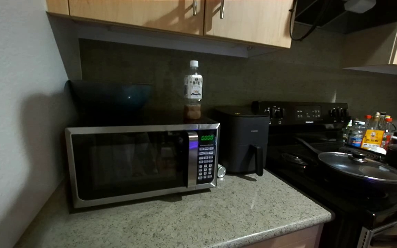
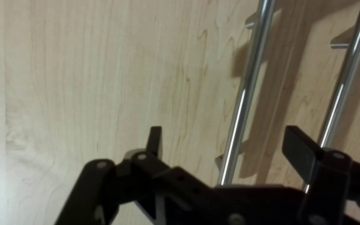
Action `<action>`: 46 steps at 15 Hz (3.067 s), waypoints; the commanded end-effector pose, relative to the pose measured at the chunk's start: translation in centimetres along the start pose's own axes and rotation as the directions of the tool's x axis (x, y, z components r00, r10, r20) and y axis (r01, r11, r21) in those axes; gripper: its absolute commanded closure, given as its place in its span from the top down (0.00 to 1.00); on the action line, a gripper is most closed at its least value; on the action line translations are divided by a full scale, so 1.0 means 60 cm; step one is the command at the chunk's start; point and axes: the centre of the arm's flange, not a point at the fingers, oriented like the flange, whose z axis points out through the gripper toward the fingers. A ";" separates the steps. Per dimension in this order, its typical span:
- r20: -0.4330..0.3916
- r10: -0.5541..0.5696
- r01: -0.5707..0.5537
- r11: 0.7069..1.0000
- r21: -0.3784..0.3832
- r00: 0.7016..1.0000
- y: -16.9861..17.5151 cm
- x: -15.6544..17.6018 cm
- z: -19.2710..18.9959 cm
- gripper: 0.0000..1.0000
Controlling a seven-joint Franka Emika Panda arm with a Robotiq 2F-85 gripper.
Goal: Open the right door of the cabinet
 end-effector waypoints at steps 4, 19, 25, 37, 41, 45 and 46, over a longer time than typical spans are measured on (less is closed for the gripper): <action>0.019 -0.003 0.003 1.000 0.008 1.000 -0.013 0.003 0.033 1.00; 0.056 -0.001 -0.001 1.000 0.028 0.998 -0.014 -0.008 0.059 0.13; 0.079 -0.038 0.035 0.999 0.040 0.996 -0.034 -0.007 0.060 0.38; 0.100 -0.036 0.028 0.996 0.080 0.994 -0.045 -0.020 0.068 0.22; 0.089 -0.023 0.020 0.999 0.032 0.996 -0.020 -0.019 0.042 0.05; 0.080 0.022 -0.021 1.000 -0.016 0.997 0.016 -0.035 -0.027 0.07; 0.078 0.047 -0.045 0.999 -0.027 0.996 0.023 -0.038 -0.044 0.08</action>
